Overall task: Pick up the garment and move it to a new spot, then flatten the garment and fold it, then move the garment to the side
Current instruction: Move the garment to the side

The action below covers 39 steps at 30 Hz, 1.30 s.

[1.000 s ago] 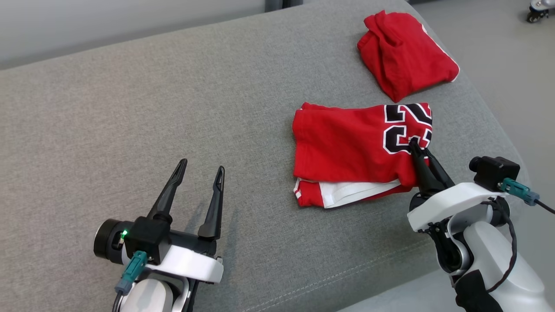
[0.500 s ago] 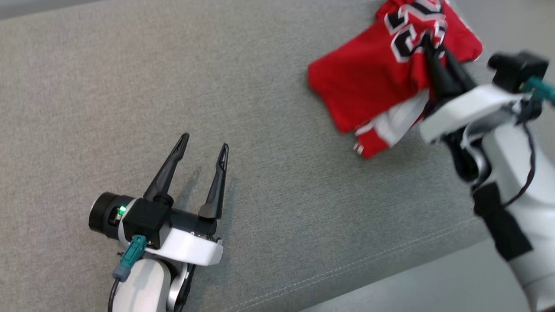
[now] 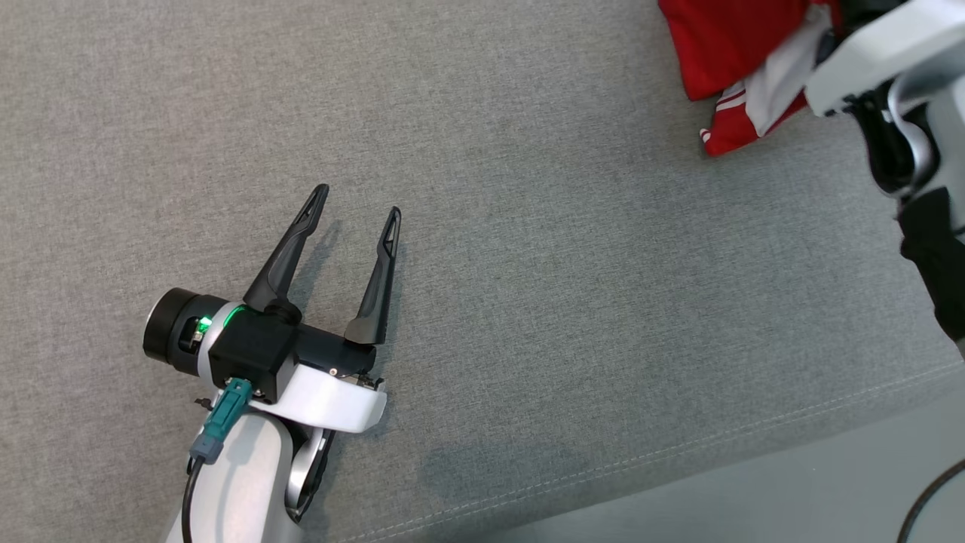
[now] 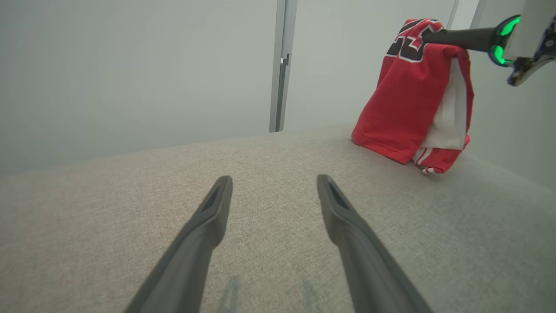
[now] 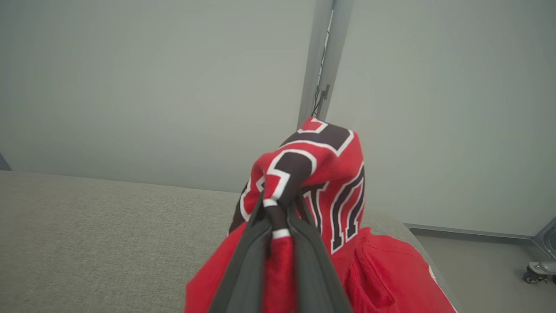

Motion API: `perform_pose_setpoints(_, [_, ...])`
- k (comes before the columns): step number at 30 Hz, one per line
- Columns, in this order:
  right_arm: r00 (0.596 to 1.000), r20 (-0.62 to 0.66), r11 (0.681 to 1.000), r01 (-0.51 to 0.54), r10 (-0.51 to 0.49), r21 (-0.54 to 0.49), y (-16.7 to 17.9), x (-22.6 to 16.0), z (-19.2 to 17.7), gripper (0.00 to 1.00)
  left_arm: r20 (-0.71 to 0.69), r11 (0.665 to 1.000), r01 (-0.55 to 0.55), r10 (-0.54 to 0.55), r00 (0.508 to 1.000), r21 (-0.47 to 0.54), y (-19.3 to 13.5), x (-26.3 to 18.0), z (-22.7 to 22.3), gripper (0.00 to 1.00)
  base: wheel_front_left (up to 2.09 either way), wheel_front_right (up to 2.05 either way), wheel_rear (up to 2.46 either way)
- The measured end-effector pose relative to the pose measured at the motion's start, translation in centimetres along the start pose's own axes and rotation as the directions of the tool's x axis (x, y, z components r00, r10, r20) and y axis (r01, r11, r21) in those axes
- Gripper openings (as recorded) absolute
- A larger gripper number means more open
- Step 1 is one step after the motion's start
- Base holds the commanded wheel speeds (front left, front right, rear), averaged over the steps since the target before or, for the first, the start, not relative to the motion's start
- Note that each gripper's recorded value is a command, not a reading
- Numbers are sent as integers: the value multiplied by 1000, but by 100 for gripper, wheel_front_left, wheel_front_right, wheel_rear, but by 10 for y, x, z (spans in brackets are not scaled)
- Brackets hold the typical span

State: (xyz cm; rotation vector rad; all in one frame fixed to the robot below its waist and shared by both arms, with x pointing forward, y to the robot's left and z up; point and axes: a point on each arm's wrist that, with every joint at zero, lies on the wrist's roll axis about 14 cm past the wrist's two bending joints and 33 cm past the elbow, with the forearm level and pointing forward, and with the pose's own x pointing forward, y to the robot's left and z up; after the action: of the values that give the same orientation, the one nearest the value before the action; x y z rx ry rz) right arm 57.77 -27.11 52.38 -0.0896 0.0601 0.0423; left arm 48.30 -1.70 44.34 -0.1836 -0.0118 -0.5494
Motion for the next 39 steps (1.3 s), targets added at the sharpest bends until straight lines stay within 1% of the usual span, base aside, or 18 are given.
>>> perform_pose_setpoints(5, [995,23,995,-98,99,-19,36,19,15,0,-5,1000,-1,1,1000,1,3,0,-2,100,0,0,0])
perform_pose_setpoints(9, [994,14,993,-108,109,-41,35,23,20,0,-5,1000,-3,3,1000,5,4,-1,-2,100,0,0,0])
perform_pose_setpoints(11, [996,-9,994,-91,91,-57,24,22,15,0,-6,1000,-5,5,1000,8,5,-2,-2,100,0,0,0])
perform_pose_setpoints(15, [998,-67,995,-27,21,-97,-13,13,0,0,-10,1000,-4,4,1000,15,8,-2,-4,100,0,0,0])
perform_pose_setpoints(20, [990,-124,986,51,-71,-157,-55,10,-12,0,-29,1000,3,-3,1000,12,9,-1,-16,100,0,0,0])
perform_pose_setpoints(22, [988,-130,984,60,-82,-167,-60,10,-13,0,-33,1000,4,-4,999,11,9,-1,-18,100,0,0,0])
perform_pose_setpoints(23, [985,-141,980,74,-101,-186,-68,11,-15,0,-39,1000,8,-8,999,14,9,-1,-21,100,0,0,0])
perform_pose_setpoints(29, [976,-173,970,93,-133,-223,-81,12,-25,0,-29,1000,15,-14,999,15,11,4,-21,100,0,0,0])
perform_pose_setpoints(38, [956,-194,937,154,-222,-315,-115,16,-30,0,-30,1000,21,-21,999,14,16,7,-28,100,0,0,0])
perform_pose_setpoints(39, [954,-195,933,157,-229,-324,-118,16,-31,18,-28,1000,23,-23,999,15,16,8,-28,100,0,0,0])
